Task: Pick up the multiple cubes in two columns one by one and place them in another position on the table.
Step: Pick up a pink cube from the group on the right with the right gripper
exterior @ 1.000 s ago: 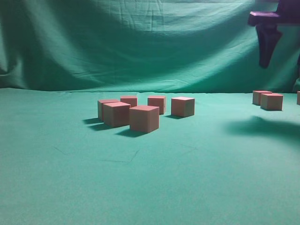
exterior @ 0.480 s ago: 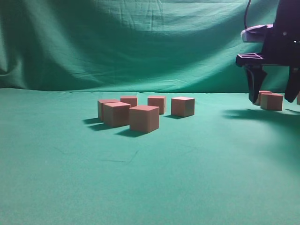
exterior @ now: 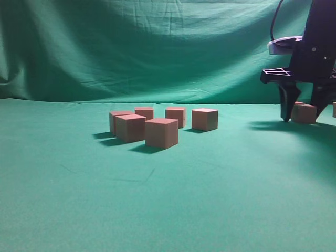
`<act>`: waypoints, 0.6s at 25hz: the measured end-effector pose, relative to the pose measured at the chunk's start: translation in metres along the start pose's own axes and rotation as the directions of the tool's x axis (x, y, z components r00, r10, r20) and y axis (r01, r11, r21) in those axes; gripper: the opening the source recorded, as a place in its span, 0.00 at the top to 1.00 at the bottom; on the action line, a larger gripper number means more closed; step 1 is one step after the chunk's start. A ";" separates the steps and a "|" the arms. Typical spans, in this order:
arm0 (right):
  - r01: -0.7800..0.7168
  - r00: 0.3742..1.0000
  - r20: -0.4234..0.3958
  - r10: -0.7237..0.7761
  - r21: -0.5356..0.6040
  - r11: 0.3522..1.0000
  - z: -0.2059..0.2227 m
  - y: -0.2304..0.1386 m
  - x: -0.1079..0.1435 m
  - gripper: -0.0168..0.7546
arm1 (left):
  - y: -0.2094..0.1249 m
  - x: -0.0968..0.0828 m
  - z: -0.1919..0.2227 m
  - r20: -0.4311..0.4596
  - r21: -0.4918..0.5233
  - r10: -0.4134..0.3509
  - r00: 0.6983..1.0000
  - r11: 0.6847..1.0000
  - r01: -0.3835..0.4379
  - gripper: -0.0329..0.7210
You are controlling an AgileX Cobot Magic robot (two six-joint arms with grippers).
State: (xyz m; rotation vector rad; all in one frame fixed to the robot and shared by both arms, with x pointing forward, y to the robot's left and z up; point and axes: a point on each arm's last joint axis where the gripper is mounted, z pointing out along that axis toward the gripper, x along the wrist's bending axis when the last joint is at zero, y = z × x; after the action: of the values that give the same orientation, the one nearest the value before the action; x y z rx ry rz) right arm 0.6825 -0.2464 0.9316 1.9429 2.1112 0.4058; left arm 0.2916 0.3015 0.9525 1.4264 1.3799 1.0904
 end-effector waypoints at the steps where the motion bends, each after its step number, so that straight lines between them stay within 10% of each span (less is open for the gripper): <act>1: 0.000 1.000 0.000 0.000 0.001 1.000 0.000 0.000 0.000 0.61 | 0.000 0.000 0.000 0.000 0.000 0.000 1.000 1.000 0.000 0.96; 15: -0.033 0.999 -0.042 0.031 -0.031 0.999 -0.070 0.004 0.003 0.64 | 0.000 0.000 0.000 0.000 0.000 0.000 1.000 1.000 0.000 0.96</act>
State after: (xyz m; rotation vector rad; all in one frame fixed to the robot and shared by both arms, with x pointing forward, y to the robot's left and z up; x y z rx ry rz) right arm 0.6608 -0.2454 0.9989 1.9692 2.0877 0.4869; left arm 0.2916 0.3015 0.9525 1.4264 1.3799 1.0904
